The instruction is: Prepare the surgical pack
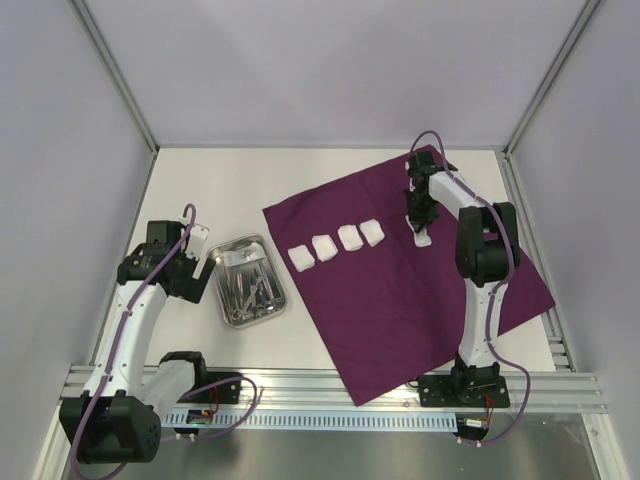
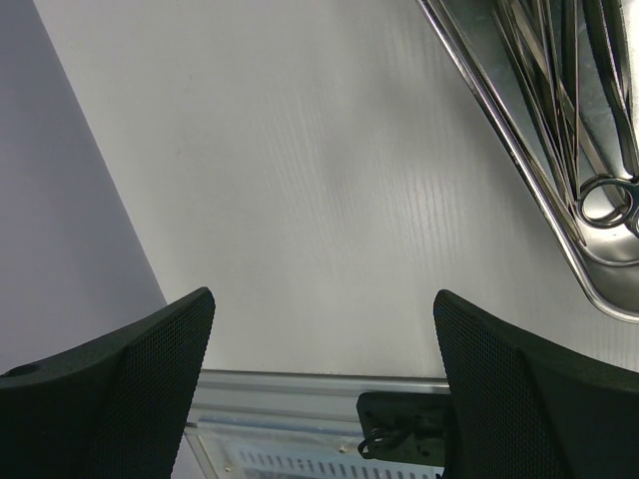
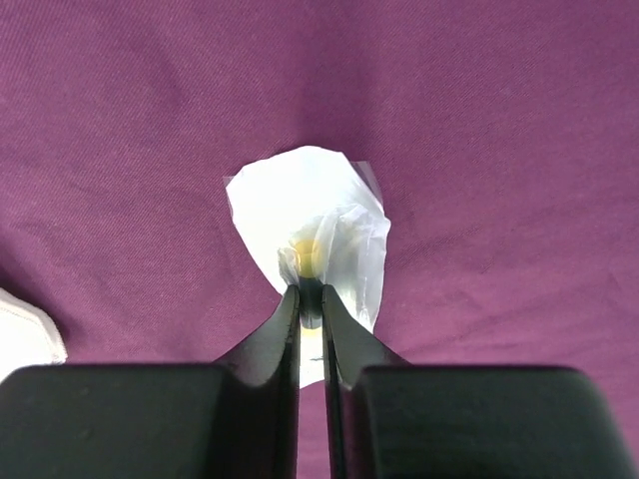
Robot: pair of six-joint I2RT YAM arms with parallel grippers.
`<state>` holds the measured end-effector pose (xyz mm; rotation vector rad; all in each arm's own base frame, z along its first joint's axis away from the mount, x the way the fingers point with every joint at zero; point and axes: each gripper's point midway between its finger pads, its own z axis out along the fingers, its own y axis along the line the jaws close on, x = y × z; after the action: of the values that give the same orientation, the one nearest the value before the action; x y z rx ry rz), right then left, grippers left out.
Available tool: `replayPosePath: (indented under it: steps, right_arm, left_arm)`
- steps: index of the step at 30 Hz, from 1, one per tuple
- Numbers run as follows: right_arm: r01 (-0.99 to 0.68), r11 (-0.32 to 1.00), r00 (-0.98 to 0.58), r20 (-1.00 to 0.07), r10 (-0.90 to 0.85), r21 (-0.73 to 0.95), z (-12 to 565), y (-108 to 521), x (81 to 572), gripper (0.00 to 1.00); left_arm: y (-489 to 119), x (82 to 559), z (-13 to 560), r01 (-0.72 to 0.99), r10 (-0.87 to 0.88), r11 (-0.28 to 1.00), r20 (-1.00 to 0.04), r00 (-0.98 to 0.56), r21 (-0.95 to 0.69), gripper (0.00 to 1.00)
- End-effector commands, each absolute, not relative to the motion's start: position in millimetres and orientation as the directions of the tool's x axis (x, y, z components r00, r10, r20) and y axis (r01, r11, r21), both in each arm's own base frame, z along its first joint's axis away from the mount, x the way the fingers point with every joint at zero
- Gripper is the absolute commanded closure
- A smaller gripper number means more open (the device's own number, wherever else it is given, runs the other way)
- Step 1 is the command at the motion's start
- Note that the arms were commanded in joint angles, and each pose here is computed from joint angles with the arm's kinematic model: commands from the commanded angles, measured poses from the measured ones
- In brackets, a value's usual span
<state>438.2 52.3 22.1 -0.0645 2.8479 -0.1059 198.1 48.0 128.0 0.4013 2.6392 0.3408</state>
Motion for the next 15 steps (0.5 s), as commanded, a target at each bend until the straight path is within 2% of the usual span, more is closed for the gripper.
replayPosePath:
  steps: [1, 6, 9, 10, 14, 15]
  right_arm:
    - [-0.037, 0.998, -0.948, -0.315, -0.053, -0.056, 31, 54, 438, 0.99]
    - [-0.029, 0.999, -0.929, -0.368, -0.042, -0.042, 56, 56, 436, 0.99]
    - [-0.040, 0.999, -0.893, -0.448, -0.049, -0.029, 89, 62, 436, 0.99]
    - [-0.062, 0.998, -0.860, -0.506, -0.064, -0.021, 112, 71, 437, 0.99]
    - [-0.255, 0.967, -0.716, -0.669, -0.199, -0.015, 176, 126, 433, 0.99]
    - [-0.391, 0.918, -0.623, -0.715, -0.316, -0.065, 196, 161, 426, 0.99]
  left_arm:
    - [50, 200, 134, 0.198, 0.318, 0.931, -0.413, -0.853, 0.306, 0.00]
    - [49, 201, 134, 0.200, 0.318, 0.932, -0.414, -0.853, 0.303, 0.00]
    - [48, 202, 133, 0.208, 0.322, 0.931, -0.413, -0.852, 0.299, 0.00]
    - [48, 203, 134, 0.208, 0.323, 0.931, -0.413, -0.852, 0.298, 0.00]
    - [48, 206, 132, 0.213, 0.325, 0.931, -0.410, -0.852, 0.297, 0.00]
    - [48, 206, 131, 0.209, 0.322, 0.931, -0.409, -0.854, 0.298, 0.00]
